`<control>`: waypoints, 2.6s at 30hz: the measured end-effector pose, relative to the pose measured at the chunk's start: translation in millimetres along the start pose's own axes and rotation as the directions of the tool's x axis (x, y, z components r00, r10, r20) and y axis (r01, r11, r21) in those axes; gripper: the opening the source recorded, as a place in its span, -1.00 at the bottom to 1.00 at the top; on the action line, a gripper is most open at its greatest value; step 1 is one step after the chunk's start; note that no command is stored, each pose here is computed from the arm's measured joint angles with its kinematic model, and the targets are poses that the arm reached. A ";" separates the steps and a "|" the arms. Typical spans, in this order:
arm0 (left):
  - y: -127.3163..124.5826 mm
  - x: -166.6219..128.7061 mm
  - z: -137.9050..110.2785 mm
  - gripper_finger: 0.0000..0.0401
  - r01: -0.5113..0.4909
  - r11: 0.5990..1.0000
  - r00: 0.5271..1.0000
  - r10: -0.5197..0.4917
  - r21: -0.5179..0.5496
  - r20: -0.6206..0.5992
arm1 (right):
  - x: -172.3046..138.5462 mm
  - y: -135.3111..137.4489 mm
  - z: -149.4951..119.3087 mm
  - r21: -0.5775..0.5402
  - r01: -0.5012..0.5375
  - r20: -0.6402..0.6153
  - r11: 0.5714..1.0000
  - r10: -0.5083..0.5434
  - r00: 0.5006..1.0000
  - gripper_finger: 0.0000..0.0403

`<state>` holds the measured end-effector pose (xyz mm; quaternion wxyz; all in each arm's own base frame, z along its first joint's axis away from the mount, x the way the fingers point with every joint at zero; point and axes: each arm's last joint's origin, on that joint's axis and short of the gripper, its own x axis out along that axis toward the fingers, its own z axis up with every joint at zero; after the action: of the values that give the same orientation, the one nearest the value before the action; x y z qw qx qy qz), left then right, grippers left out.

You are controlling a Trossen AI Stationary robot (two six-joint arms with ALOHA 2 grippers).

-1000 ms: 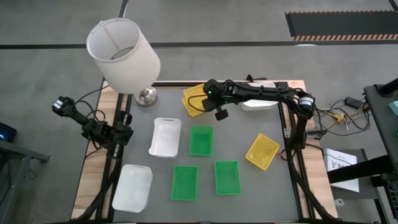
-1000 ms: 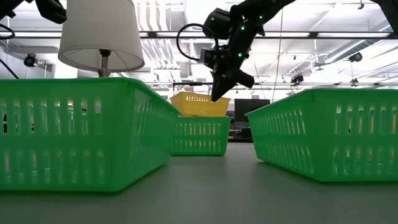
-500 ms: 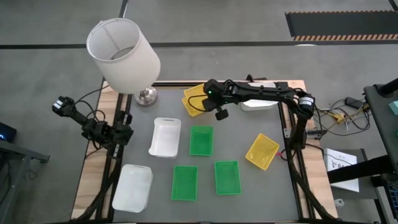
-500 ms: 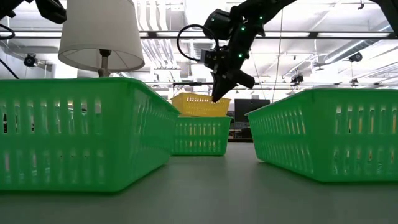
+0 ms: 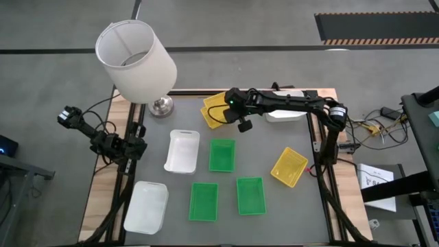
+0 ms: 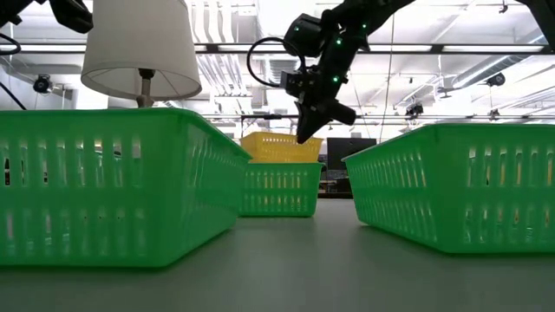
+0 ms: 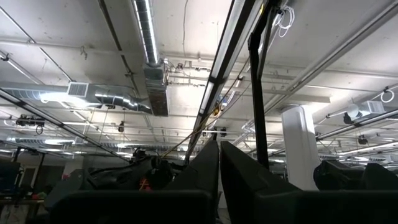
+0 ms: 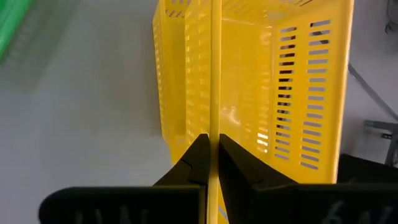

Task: Stack baskets by color
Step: Stack the middle yellow bin on the left yellow bin, then stack the top left green bin on the bottom left green bin

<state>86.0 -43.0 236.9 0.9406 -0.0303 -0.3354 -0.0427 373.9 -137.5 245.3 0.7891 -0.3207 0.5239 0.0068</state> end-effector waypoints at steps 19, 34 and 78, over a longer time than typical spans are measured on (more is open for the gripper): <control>0.1 0.0 0.4 -1.00 -0.001 1.000 1.000 0.001 -0.002 0.004 | 42.8 10.8 0.0 0.017 -0.044 -0.040 0.999 0.045 0.998 -0.93; -0.5 0.3 -1.2 -1.00 0.003 1.000 1.000 -0.003 0.030 -0.009 | -0.3 8.4 11.4 0.209 -0.001 0.028 0.978 -0.005 1.000 -0.48; -12.8 25.9 -6.8 -1.00 -0.003 1.000 1.000 0.004 -0.031 0.013 | -98.4 230.4 -12.4 0.368 -0.211 0.707 0.906 -0.125 0.696 -0.96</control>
<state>108.9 -57.9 248.5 0.9379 -0.0455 -0.3408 -0.0460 239.4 71.1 209.1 0.9793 -0.1014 0.1711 0.0369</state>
